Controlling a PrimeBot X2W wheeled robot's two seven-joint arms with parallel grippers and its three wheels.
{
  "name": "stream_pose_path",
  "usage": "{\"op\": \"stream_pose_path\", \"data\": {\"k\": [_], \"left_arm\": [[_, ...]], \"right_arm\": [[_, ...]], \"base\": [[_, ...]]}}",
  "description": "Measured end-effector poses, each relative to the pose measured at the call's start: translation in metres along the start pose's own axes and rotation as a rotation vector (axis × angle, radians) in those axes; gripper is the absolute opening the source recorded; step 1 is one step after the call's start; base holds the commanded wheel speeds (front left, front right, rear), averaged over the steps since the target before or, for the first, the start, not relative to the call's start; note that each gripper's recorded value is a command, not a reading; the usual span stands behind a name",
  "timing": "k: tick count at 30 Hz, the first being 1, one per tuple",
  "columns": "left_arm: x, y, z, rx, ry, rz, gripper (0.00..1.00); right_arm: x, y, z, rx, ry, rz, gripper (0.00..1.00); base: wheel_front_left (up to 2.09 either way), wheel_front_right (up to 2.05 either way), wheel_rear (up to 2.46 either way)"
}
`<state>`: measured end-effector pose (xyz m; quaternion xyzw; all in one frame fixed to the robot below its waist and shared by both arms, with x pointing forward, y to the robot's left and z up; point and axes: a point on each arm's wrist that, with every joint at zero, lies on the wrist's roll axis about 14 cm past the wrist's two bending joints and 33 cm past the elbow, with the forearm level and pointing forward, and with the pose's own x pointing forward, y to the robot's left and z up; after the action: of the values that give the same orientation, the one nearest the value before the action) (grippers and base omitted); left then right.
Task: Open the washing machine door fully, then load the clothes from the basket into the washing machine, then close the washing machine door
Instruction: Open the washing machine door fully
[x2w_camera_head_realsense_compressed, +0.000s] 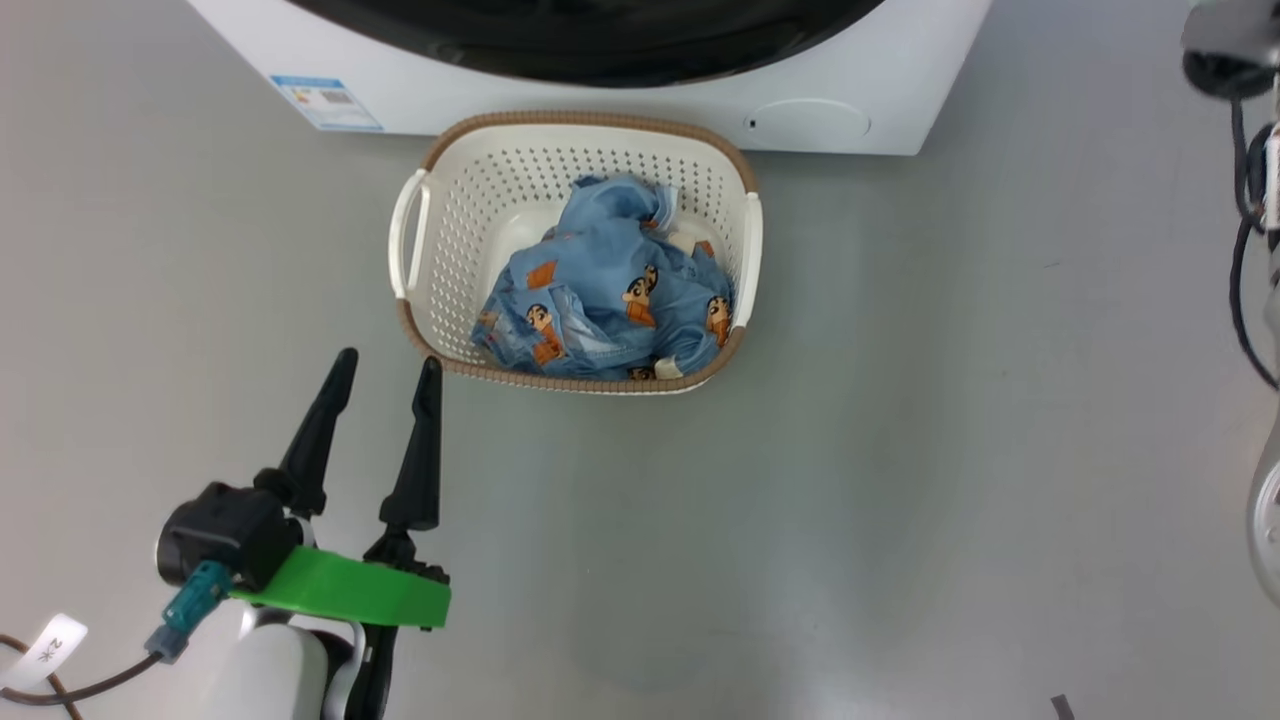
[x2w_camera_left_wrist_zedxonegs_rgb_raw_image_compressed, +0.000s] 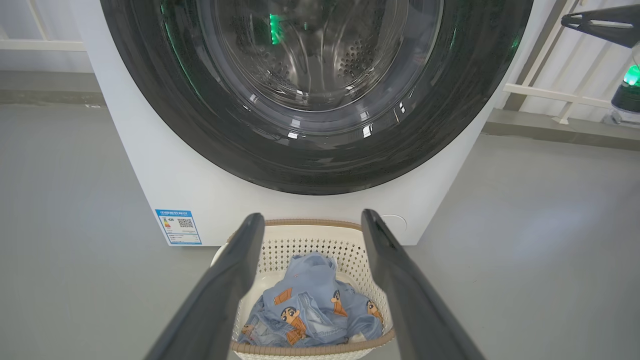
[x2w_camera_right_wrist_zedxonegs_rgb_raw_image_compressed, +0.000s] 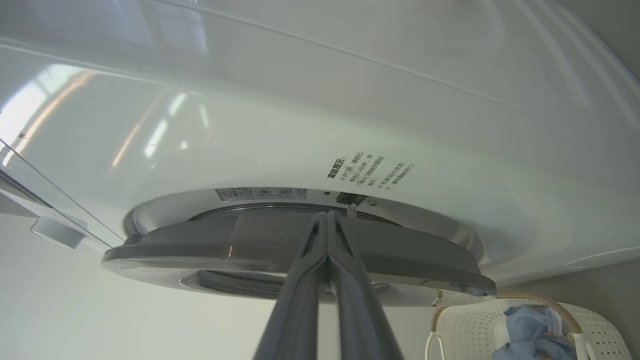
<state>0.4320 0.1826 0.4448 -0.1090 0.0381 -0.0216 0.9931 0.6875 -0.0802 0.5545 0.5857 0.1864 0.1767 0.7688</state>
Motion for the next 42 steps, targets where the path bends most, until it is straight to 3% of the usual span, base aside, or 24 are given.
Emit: {"op": "stream_pose_path", "data": {"k": [20, 27, 42], "left_arm": [[0.016, 0.004, -0.010, -0.021, 0.012, 0.014, 1.00], [0.017, 0.007, -0.020, -0.035, 0.037, 0.026, 1.00], [0.020, 0.012, -0.022, -0.044, 0.038, 0.038, 1.00]], "right_arm": [[0.061, -0.007, -0.024, -0.062, 0.076, -0.054, 0.00], [0.071, -0.036, -0.039, -0.036, 0.101, -0.103, 0.00], [0.082, -0.043, -0.049, -0.017, 0.147, -0.103, 0.00]], "base": [[0.00, 0.00, 0.00], [0.00, 0.00, 0.00], [0.00, 0.00, 0.00]]}}
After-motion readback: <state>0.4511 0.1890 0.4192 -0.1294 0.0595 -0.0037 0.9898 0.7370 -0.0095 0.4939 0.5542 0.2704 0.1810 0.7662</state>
